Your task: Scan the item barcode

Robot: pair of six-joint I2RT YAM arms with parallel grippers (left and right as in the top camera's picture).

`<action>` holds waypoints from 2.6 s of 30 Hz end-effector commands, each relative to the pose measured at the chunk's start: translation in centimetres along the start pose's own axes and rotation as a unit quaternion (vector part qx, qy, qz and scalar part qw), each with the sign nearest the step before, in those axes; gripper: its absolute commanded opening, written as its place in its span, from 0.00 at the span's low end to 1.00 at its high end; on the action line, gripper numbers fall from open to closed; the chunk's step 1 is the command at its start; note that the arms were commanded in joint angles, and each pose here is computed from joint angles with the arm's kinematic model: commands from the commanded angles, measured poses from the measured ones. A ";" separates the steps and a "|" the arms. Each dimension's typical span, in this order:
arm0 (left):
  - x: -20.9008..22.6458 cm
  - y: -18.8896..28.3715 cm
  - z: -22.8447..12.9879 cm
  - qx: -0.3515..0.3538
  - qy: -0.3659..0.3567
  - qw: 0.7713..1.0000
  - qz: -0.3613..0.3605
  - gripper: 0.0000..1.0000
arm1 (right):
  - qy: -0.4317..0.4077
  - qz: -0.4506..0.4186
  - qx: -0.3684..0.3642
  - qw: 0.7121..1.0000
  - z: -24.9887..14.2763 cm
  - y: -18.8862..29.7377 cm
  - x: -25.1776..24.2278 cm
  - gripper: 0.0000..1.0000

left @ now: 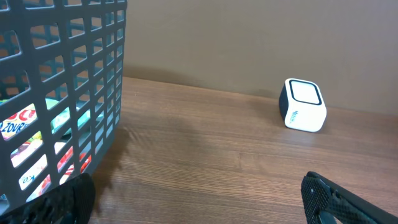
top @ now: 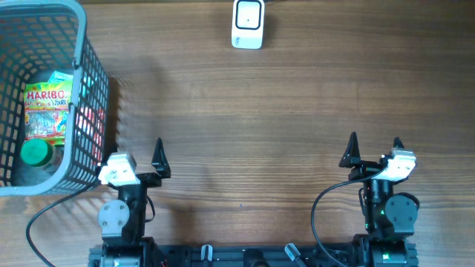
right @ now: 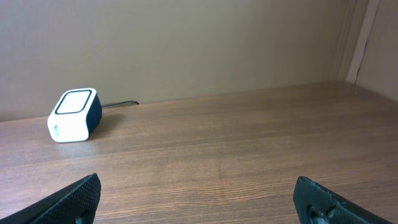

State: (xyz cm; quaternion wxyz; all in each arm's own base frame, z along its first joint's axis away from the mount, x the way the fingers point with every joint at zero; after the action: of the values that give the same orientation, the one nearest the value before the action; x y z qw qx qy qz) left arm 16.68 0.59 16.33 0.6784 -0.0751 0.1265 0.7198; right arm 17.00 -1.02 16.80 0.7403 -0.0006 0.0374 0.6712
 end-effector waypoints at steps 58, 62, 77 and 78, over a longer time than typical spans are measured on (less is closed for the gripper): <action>-4.2 0.6 8.7 0.161 0.041 0.985 -0.037 1.00 | 0.005 0.010 0.001 1.000 0.0 0.0 0.2 1.00; -7.6 1.5 11.3 0.221 0.064 0.959 -0.165 1.00 | 0.005 0.010 0.001 1.000 0.0 0.0 0.2 1.00; -7.5 -0.9 17.0 0.251 0.051 0.965 -0.050 1.00 | 0.005 0.010 0.001 1.000 0.0 0.0 0.2 1.00; -7.4 -1.4 17.9 0.257 0.047 0.965 -0.027 1.00 | 0.005 0.010 0.000 1.000 0.0 0.0 0.2 1.00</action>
State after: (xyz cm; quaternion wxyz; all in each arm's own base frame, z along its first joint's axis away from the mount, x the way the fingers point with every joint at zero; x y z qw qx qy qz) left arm 17.84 -2.77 32.75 0.7356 0.0480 0.3471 0.5797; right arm 17.00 -1.02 16.79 0.7403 -0.0004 0.0376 0.6712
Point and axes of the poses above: each gripper's point midway between its finger pads, its own y axis back along the fingers, its own x axis along the line the jaws close on, z = x × y, the point moved 8 cm from there along y, back along the fingers, and after that the axes turned 8 degrees about y, right-handed, at the moved point
